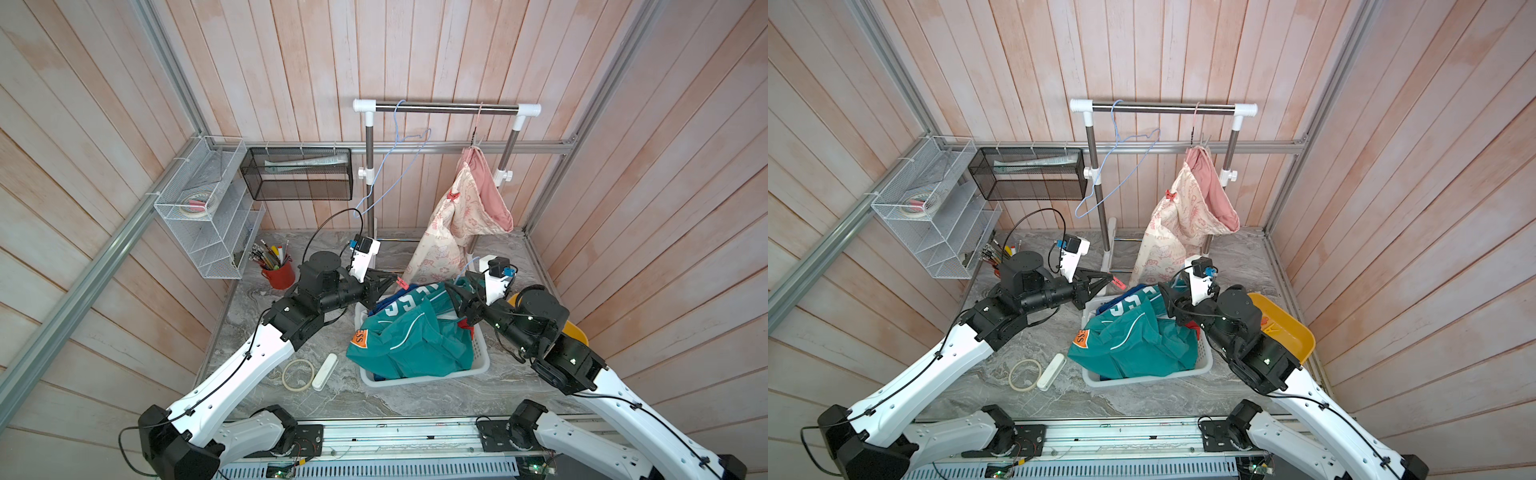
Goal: Remove the clothespins securing jackets to the hanger
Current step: Place the hanger in the basket, then place the clothespin in the storage box.
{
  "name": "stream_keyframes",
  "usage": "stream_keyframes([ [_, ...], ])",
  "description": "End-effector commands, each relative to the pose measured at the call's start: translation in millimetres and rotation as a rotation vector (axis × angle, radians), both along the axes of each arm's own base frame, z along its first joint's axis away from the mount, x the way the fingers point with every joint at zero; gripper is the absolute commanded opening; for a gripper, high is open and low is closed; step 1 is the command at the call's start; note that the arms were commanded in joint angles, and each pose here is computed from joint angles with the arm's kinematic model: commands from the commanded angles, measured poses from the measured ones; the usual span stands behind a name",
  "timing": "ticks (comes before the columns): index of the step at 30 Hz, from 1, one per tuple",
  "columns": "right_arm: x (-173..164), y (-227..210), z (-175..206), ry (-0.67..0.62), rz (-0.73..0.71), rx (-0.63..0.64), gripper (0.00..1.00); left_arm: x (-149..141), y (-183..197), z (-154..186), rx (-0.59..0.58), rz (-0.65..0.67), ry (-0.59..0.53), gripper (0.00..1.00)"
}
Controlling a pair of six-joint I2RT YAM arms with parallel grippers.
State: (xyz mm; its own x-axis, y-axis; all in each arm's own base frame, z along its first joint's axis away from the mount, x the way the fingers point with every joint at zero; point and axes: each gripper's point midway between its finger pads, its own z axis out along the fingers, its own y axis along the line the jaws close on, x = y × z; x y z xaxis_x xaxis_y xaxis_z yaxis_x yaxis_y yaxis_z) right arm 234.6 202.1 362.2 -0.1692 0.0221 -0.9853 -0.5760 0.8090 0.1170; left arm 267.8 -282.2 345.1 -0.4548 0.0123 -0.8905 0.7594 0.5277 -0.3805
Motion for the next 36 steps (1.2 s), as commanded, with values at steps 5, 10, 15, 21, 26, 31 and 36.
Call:
stream_keyframes([
  [5, 7.0, 38.8, -20.5, 0.004, 0.064, -0.189, 0.71, -8.7, -8.4, 2.1, -0.012, -0.078, 0.043, 0.0],
  [10, 14.3, 70.5, -19.6, -0.016, 0.156, -0.226, 0.72, -12.0, -10.8, -3.2, -0.002, -0.108, 0.047, 0.0],
  [15, 15.4, 94.8, -27.3, 0.003, 0.246, -0.252, 0.72, -12.6, -11.0, -4.2, 0.006, -0.113, 0.041, 0.0],
  [21, 15.8, 100.9, -29.9, 0.017, 0.264, -0.255, 0.68, -4.8, -6.5, -7.5, 0.035, -0.065, 0.02, 0.0],
  [26, 13.1, 86.5, -23.3, -0.011, 0.222, -0.239, 0.7, 4.5, 0.8, -11.7, 0.072, -0.001, 0.013, 0.0],
  [31, 1.3, 97.0, -23.9, 0.021, 0.308, -0.219, 0.71, 10.5, 2.9, -12.6, 0.084, 0.03, 0.009, 0.0],
  [36, -0.8, 110.8, -38.4, 0.058, 0.353, -0.246, 0.7, 7.9, -0.5, -8.3, 0.067, 0.007, 0.009, 0.0],
])
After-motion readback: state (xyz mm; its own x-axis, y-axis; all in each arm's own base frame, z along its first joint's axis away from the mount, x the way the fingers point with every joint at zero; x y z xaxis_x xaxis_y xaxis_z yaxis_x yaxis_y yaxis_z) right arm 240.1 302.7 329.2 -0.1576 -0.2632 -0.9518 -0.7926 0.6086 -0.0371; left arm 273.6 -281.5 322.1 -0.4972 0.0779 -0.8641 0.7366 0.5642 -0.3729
